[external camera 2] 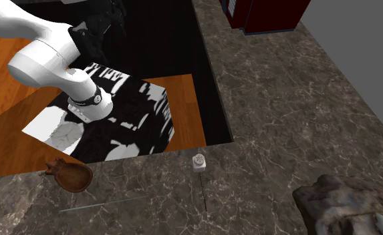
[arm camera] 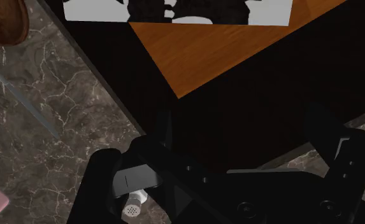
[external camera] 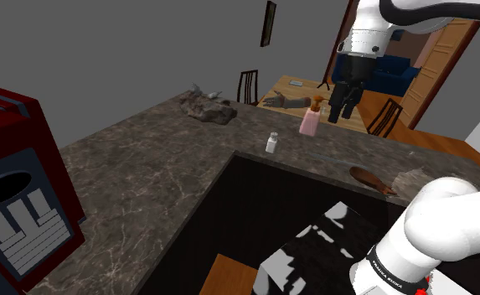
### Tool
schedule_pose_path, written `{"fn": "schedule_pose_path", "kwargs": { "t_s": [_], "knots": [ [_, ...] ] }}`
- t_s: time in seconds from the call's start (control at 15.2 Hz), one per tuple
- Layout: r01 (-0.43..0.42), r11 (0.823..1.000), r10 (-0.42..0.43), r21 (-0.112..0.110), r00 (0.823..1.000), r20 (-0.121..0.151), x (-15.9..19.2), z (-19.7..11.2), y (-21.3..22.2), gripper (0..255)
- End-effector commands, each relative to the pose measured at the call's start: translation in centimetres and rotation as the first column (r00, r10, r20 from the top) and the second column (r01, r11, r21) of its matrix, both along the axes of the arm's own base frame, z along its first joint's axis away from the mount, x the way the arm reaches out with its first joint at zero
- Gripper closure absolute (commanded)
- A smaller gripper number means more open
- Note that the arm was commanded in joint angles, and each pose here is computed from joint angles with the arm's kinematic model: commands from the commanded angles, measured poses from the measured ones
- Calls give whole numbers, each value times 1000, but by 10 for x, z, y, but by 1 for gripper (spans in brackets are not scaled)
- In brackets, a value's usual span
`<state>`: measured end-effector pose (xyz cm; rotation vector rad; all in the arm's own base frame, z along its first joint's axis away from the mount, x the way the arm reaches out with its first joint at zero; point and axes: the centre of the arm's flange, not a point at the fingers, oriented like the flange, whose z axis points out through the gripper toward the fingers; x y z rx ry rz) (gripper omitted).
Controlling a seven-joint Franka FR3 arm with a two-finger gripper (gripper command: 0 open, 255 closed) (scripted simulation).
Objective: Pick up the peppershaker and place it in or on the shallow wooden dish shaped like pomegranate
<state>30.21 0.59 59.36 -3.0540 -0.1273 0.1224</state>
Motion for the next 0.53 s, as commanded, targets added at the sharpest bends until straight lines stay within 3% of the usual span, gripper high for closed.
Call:
{"fn": "schedule_pose_path", "kwargs": {
  "t_s": [0.0, 0.46],
  "knots": [
    [0, 1000, 0, 0, 1000, 0, 0, 0, 0, 0],
    [-13, 999, 12, -32, 1000, -21, 77, -50, -17, 0]
  ]
}}
